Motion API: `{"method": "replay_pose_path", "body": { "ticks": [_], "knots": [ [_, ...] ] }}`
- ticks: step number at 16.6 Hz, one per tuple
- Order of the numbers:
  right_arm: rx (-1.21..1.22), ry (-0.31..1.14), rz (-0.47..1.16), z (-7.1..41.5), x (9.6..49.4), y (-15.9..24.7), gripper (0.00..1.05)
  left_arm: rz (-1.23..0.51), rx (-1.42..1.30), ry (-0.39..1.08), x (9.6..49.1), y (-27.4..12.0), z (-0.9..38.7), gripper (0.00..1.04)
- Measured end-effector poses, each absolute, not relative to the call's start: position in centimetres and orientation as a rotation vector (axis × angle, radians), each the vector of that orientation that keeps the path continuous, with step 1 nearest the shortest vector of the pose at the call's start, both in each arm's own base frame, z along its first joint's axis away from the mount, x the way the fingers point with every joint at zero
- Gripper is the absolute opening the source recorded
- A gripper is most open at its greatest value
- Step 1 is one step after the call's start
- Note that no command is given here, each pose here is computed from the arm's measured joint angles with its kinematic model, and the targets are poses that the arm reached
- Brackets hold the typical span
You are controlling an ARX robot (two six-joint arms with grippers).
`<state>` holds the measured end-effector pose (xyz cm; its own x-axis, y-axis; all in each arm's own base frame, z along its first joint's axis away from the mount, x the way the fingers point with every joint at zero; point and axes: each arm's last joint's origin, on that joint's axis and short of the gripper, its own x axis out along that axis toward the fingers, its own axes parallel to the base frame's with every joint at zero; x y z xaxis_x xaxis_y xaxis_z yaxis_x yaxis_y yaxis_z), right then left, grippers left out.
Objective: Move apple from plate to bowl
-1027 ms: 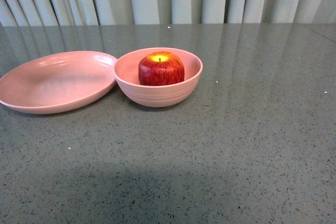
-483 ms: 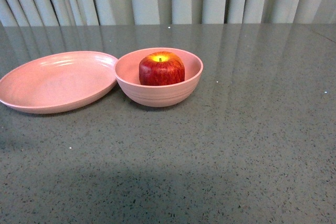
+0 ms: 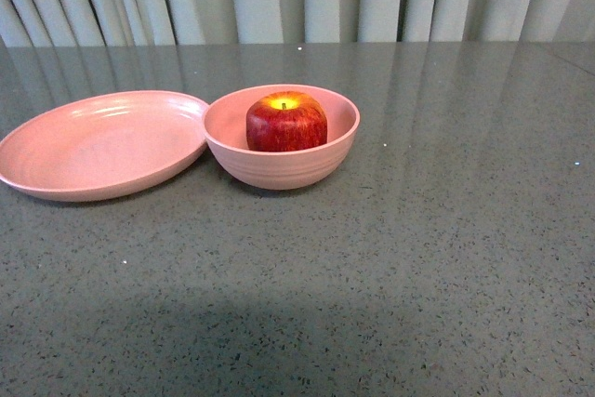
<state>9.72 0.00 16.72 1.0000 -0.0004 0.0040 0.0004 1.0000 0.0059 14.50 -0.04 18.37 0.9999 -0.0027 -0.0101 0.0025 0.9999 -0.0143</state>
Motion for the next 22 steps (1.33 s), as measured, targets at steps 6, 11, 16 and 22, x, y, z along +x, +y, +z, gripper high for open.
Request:
{"method": "replay_pose_path", "body": {
  "ticks": [6, 11, 16, 22],
  "knots": [
    [0.006, -0.004, 0.0, 16.7, 9.7, 0.0, 0.98, -0.002, -0.014, -0.027, 12.7, 0.0, 17.2, 0.01],
    [0.006, -0.004, 0.0, 16.7, 9.7, 0.0, 0.98, -0.003, -0.014, -0.014, 11.8, 0.0, 17.1, 0.01],
    [0.006, -0.004, 0.0, 16.7, 9.7, 0.0, 0.98, -0.003, -0.014, -0.015, 11.4, 0.0, 17.1, 0.01],
    [0.006, -0.004, 0.0, 16.7, 9.7, 0.0, 0.98, -0.002, -0.014, -0.007, 9.7, 0.0, 16.8, 0.01]
  ]
}}
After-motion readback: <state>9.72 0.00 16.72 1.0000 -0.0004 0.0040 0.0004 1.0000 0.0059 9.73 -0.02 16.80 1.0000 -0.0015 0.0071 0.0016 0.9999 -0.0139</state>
